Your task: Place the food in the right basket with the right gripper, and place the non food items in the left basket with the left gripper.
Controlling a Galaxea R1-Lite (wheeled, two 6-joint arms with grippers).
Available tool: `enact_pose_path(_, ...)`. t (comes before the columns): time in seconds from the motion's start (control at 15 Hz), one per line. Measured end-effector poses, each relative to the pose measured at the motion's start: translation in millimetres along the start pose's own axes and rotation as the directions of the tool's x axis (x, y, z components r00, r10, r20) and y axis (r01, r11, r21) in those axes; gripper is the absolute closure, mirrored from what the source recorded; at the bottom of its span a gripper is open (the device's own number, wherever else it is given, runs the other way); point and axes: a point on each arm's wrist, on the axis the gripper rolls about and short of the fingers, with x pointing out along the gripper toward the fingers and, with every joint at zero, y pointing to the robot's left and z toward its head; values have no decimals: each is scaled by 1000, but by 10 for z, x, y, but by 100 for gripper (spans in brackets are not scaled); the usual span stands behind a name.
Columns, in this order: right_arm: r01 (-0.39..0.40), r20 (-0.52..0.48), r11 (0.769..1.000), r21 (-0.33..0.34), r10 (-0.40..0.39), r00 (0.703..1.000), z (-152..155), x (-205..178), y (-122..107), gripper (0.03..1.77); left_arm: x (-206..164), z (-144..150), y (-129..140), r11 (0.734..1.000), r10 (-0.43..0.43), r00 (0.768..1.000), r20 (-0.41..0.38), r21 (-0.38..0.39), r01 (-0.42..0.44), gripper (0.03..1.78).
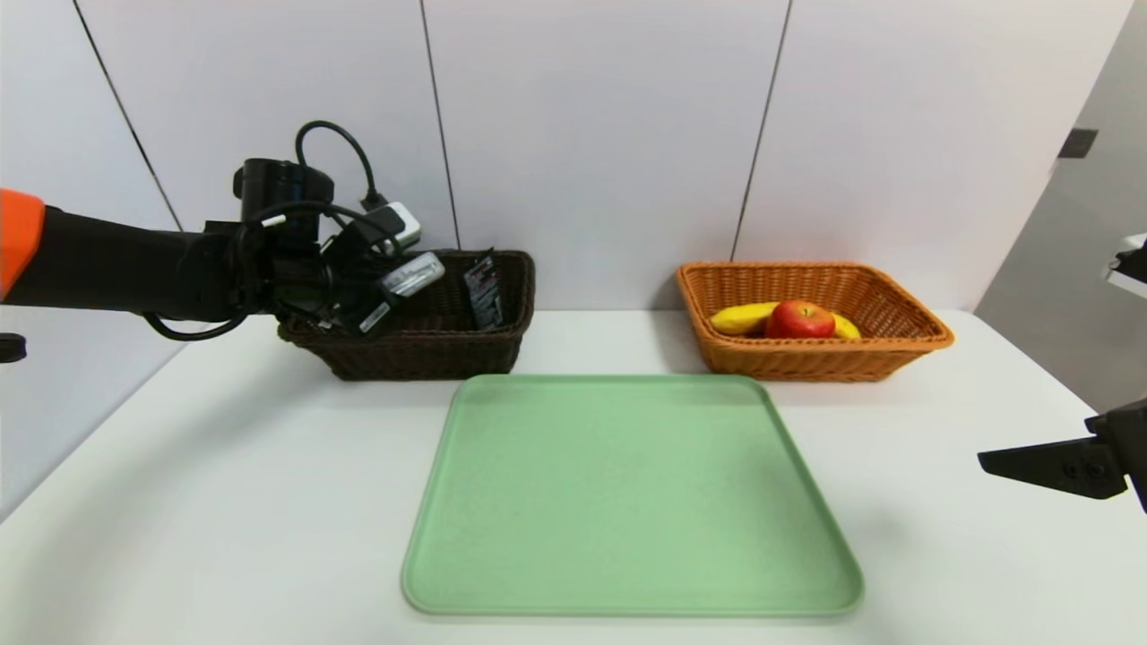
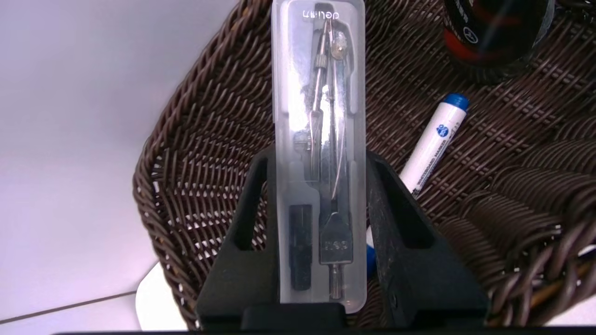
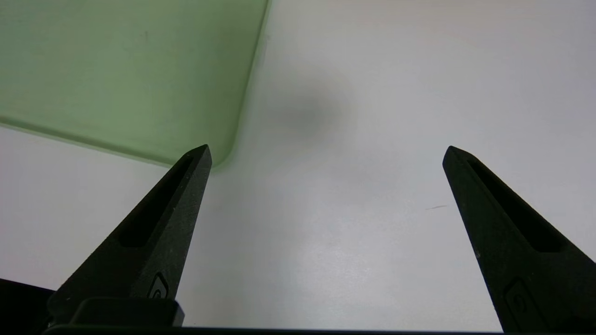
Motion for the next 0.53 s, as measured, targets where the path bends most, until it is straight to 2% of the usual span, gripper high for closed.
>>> enact_pose_path(0.07, 0, 0, 1000, 0, 0, 1000, 0, 0, 0, 9, 20, -11, -7, 1000, -3, 1000, -4, -2, 3, 124)
enact_pose_path(0.13, -1, 0, 1000, 0, 1, 1000, -1, -1, 1, 9, 33, -14, -5, 1000, -3, 1000, -4, -4, 3, 117)
enact_pose_path(0.27, -1, 1, 1000, -1, 1, 1000, -2, -2, 2, 9, 38, 2, 8, 1000, 1, 1000, 2, -25, -1, 92)
enact_pose_path(0.4, -1, 1, 1000, -1, 1, 1000, -2, -4, 2, 9, 25, 34, 35, 999, 10, 1000, 12, -53, -10, 73)
enact_pose_path(0.53, -1, 3, 1000, -1, 1, 1000, -4, -9, 1, 9, -27, 116, 103, 993, 36, 999, 40, -111, -31, 58)
